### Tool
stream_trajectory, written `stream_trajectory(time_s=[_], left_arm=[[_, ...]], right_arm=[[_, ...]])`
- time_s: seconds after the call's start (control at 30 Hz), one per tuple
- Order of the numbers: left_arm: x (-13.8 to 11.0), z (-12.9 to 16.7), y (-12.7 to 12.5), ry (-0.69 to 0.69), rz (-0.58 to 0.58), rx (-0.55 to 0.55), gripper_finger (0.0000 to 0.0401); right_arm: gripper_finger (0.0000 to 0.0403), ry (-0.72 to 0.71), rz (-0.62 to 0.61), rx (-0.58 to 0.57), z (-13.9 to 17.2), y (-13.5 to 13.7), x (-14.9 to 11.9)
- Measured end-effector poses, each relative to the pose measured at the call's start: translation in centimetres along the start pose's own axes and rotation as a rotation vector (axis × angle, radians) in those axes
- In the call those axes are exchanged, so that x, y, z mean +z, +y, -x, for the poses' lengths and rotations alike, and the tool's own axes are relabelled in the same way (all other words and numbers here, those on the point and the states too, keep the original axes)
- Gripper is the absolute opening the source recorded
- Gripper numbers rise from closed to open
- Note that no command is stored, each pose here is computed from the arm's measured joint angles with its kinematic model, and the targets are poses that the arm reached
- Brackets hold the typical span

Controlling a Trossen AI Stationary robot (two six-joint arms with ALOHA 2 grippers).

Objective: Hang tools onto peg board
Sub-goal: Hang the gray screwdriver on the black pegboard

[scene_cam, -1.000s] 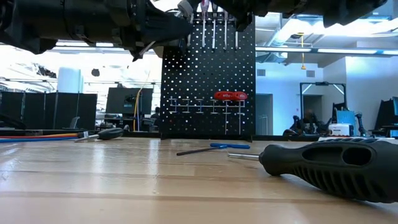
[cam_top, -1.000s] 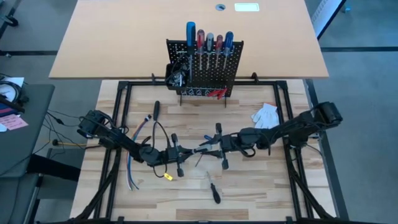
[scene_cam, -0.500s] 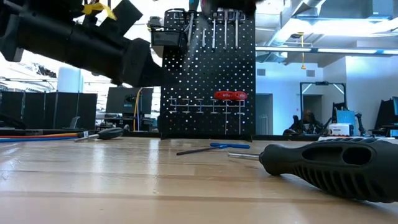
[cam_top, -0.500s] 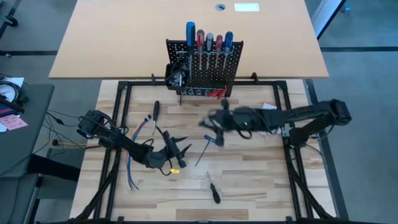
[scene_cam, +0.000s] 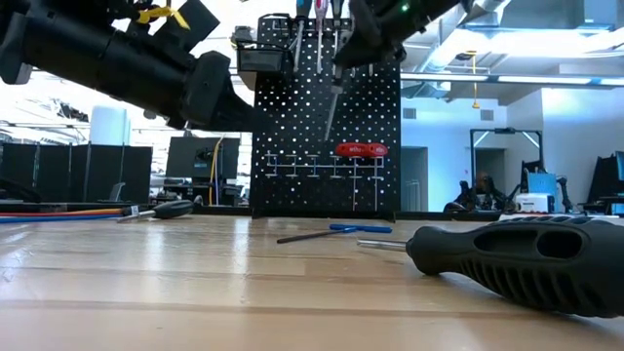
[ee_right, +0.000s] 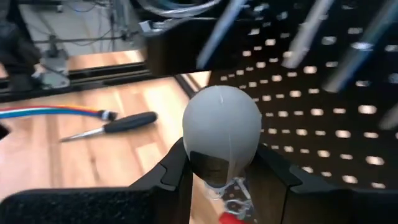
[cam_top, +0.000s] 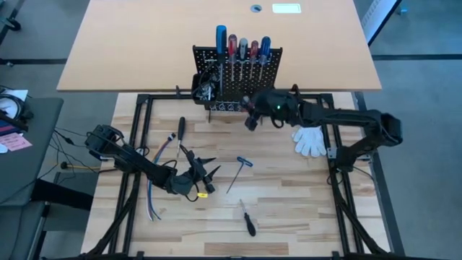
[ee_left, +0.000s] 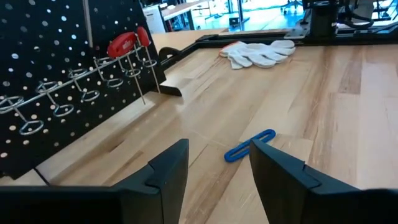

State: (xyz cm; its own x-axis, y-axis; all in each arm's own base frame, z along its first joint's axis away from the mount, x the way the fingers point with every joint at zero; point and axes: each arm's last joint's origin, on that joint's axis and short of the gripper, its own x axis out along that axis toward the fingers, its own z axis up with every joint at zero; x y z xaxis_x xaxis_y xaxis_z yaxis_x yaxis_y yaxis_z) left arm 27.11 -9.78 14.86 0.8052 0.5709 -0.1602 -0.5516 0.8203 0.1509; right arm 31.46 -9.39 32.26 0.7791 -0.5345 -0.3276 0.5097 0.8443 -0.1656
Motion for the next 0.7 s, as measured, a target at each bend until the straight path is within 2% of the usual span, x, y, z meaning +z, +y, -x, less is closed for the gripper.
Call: stream_trajectory(time_s=[0.13, 0.7], left_arm=[[0.0, 0.0, 0.0, -0.002, 0.005, -0.001, 0.0164], [0.0, 0.0, -0.1, 0.000, 0.015, -0.027, 0.0164]], right_arm=[[0.0117, 0.021, -0.009, -0.034, -0.4, -1.2, -0.3], [0.0117, 0.091, -0.006, -0.009, -0.6, -1.8, -1.0]])
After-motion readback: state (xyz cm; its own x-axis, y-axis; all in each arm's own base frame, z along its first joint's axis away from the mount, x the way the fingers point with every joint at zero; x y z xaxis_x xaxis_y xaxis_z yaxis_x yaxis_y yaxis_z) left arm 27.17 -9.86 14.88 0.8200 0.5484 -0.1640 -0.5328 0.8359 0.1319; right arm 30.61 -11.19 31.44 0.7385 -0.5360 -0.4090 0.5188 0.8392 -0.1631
